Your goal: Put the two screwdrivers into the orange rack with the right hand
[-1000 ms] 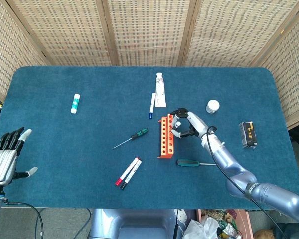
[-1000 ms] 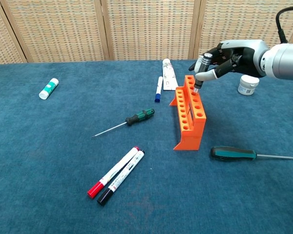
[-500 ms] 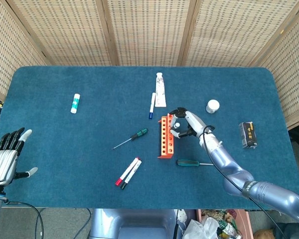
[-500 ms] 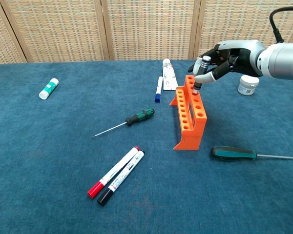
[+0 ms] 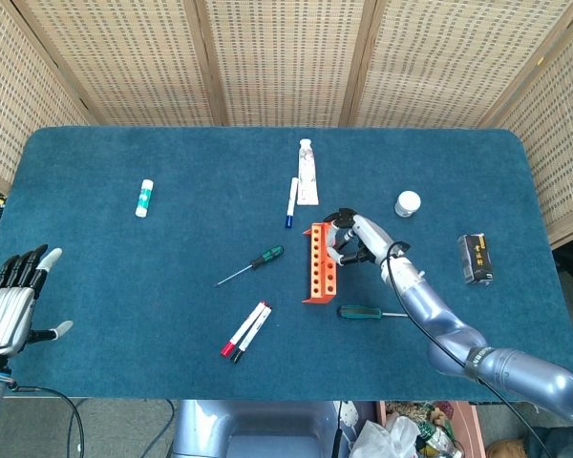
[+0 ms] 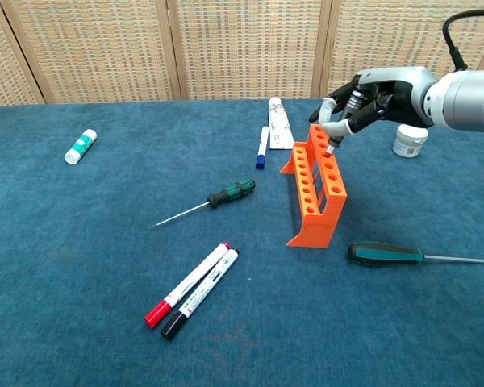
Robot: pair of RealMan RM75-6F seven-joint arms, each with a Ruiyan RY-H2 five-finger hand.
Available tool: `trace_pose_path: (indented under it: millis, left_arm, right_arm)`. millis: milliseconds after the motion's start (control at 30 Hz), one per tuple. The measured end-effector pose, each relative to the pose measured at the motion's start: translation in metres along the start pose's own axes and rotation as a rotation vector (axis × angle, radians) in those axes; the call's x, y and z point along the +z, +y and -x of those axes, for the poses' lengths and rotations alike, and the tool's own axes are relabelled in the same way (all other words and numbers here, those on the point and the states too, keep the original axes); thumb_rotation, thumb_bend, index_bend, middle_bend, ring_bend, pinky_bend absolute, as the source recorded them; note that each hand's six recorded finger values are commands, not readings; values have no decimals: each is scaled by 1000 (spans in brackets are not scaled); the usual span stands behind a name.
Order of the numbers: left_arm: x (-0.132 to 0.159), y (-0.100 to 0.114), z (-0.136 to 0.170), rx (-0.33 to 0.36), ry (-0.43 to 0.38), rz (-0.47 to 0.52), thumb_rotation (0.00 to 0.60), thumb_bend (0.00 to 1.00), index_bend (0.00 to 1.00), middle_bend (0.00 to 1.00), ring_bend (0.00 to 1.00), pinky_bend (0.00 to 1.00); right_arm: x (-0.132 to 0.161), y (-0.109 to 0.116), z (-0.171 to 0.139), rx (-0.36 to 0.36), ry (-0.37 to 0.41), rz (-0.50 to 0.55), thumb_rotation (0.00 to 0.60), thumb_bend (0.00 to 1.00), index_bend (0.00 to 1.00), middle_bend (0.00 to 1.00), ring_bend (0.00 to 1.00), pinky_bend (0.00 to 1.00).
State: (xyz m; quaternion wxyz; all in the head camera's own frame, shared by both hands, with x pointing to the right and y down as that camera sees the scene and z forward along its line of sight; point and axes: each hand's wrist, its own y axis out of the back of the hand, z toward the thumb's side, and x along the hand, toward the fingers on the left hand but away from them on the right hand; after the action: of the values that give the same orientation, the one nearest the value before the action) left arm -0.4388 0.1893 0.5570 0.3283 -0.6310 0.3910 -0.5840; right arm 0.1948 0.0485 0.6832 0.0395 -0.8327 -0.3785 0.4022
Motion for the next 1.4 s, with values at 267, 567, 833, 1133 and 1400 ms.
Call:
trace_pose_path:
  millis: [267, 567, 833, 1133, 1400]
  left_arm:
    - [-1, 1, 0, 2, 1, 2, 600, 0, 0, 0, 0, 0]
    - [-1, 1, 0, 2, 1, 2, 600, 0, 0, 0, 0, 0]
    - [0, 1, 1, 1, -3, 3, 600, 0, 0, 0, 0, 0]
    - [-1, 3, 1, 6, -2, 15, 600, 0, 0, 0, 0, 0]
    - [-2, 4, 1, 7, -4, 17, 600, 0, 0, 0, 0, 0]
  right_arm:
    - [-1, -5, 3, 8, -8, -11, 600, 497, 616, 203, 0, 86]
    - [11, -10, 0, 12, 33, 15, 600, 494, 445, 206, 0, 91]
    - [25, -13, -3, 19, 80, 25, 600, 494, 432, 197, 0, 91]
    - [30, -18, -1, 17, 93, 11, 600, 494, 432, 184, 0, 91]
    - [40, -28, 2, 24, 117, -30, 600, 494, 432, 182, 0, 91]
